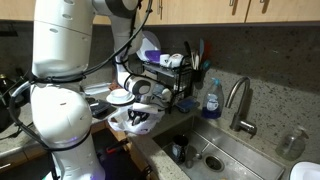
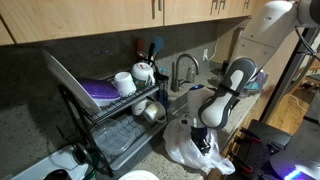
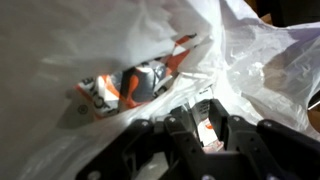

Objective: Take the white object out of the plastic bag and put it on the gray plate

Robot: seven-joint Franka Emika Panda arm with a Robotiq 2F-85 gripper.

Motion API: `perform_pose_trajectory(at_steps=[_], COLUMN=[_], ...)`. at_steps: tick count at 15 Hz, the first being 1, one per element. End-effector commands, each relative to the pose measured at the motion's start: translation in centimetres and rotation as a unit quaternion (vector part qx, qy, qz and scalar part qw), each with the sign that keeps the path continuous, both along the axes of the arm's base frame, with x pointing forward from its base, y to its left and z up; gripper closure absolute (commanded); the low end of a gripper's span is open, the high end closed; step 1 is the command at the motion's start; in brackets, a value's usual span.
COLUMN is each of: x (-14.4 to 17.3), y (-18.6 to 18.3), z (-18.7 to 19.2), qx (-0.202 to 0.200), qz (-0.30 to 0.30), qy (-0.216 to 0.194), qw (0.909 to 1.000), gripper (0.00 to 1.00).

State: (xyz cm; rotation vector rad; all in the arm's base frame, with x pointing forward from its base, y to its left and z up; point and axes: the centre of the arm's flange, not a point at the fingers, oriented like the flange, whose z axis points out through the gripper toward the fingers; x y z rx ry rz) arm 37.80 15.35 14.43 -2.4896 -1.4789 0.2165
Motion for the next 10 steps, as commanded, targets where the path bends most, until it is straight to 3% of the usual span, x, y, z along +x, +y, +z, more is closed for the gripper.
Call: perform_pose_trajectory(at_steps=[1, 4, 10], x=[-1.11, -1.26, -1.05], y=[-0.46, -0.56, -0.48], z=[-0.85, -0.88, -0.17], qx=[-0.001, -0.003, -0.004], qz=[-0.003, -0.005, -0.008], qy=[-0.002, -0.002, -0.006], qw=[1.0000, 1.0000, 0.9999], gripper=[0.90, 1.00, 0.96])
